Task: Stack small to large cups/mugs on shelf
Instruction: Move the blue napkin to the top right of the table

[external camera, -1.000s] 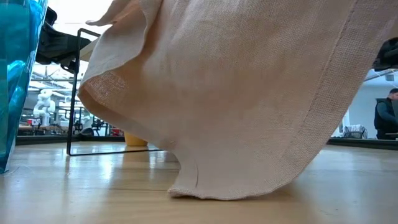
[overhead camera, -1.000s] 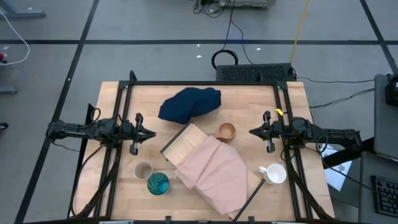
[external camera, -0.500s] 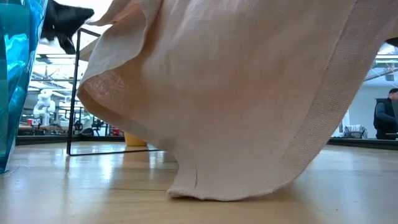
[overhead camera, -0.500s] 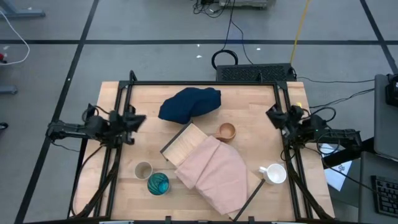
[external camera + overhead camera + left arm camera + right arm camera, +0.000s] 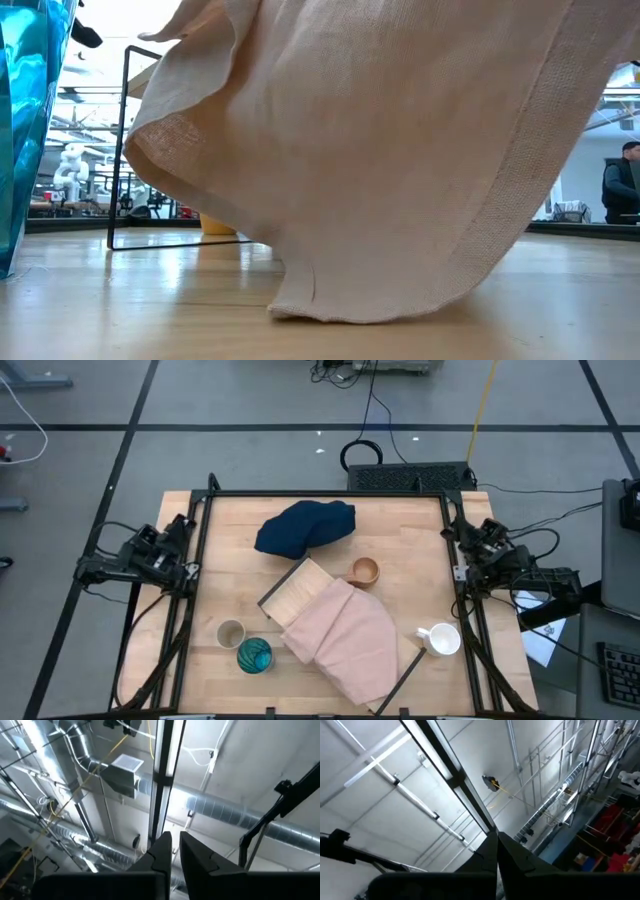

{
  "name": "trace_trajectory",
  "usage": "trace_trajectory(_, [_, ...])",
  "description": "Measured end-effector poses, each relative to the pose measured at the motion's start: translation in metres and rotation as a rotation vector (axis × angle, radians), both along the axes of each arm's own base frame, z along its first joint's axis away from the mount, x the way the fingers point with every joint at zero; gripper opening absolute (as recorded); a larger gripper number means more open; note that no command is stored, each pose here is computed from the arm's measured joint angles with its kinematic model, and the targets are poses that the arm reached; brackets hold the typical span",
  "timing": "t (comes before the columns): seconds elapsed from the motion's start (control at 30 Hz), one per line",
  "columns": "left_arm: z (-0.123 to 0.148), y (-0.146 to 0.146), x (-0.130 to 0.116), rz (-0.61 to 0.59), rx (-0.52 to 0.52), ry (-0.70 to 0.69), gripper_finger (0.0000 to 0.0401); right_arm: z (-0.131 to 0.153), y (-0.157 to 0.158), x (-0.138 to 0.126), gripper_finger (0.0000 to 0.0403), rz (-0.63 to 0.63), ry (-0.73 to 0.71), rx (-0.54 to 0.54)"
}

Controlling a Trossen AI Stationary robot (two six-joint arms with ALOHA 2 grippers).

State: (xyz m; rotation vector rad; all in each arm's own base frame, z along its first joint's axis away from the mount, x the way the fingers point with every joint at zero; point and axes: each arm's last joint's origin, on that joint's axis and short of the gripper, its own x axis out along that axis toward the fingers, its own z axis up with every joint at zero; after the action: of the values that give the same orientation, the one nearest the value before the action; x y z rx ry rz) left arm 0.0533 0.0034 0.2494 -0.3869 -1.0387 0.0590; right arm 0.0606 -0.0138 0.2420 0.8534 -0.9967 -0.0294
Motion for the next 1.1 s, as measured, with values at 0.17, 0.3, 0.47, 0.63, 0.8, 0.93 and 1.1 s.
trace_trajectory(0.17, [0.001,0.0,-0.001,-0.04,-0.017,-0.024,0.0037,-0.003,-0.001,0.003,0.0,-0.026,0.046,0.015])
trace_trajectory(0.3, [0.001,0.0,-0.002,-0.123,-0.055,-0.053,0.0037,-0.003,-0.001,0.003,0.0,-0.03,0.045,0.021])
trace_trajectory(0.47, [0.001,0.0,-0.002,-0.179,-0.101,-0.074,0.0037,0.001,-0.001,-0.002,0.0,-0.042,-0.006,0.007])
trace_trajectory(0.63, [0.001,0.0,-0.002,-0.263,-0.139,-0.094,0.0037,0.0,-0.001,-0.001,0.0,-0.01,-0.017,0.035])
trace_trajectory(0.8, [0.001,0.001,-0.002,-0.215,-0.189,-0.091,0.0037,-0.002,-0.001,0.001,0.0,0.001,0.011,0.038])
trace_trajectory(0.93, [0.007,0.003,0.006,-0.216,-0.3,0.018,0.0037,-0.007,-0.001,0.013,0.0009,-0.011,0.204,0.014])
trace_trajectory(1.1, [0.041,0.004,0.014,-0.179,-0.433,0.396,0.0037,0.033,-0.001,0.019,0.0031,-0.072,0.373,-0.079])
